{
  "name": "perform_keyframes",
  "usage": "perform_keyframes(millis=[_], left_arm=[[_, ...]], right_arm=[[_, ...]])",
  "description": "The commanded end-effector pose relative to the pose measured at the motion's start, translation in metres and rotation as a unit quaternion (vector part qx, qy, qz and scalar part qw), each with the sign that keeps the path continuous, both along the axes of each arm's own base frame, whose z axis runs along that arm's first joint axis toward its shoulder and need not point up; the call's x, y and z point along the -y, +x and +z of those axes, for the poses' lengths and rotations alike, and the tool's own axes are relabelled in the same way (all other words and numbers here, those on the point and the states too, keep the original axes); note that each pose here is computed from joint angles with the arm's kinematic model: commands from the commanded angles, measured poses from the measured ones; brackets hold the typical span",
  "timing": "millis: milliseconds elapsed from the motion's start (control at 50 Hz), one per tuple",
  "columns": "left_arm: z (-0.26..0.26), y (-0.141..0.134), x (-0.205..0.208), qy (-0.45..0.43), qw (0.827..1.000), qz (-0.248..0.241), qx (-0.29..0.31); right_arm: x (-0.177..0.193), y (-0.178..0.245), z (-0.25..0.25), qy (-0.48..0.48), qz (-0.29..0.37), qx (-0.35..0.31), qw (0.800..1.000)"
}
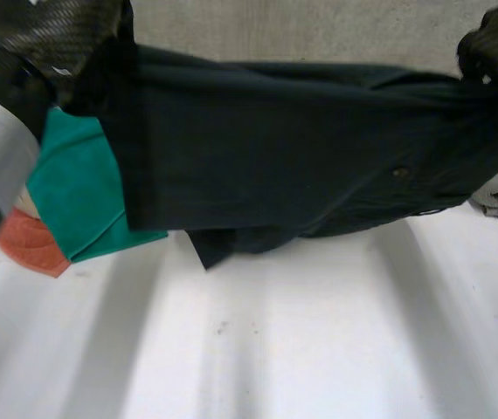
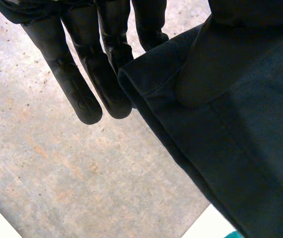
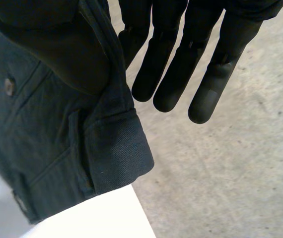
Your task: Fold the laundry.
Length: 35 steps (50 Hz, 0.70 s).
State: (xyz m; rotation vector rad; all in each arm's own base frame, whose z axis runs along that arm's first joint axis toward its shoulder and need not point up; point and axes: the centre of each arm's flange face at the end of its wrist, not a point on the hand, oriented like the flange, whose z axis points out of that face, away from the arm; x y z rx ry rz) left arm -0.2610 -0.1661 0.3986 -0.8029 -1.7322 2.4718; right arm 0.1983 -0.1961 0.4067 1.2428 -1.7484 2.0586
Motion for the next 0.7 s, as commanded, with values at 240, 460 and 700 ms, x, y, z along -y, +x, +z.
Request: perform_keyframes(millis=[240,460,700], left_arm=[[-0.093,-0.045,0.093,0.088,0.991,0.018,0.094],[-0.030,-0.069,0.202,-0.190,0.979,0.077,-0.015],[0.042,-0.063,0.183,-0.339,0.929,0.037,-0.142]], right_arm=[[0.081,0.034,-0.085,0.135,0.004,-0.028,0.990],[0.171,0.074,-0.068,-0.111,-0.065,0.103,0.986],[0.157,0.091,0.012,-0.332,-0.017,0.242,0.911]])
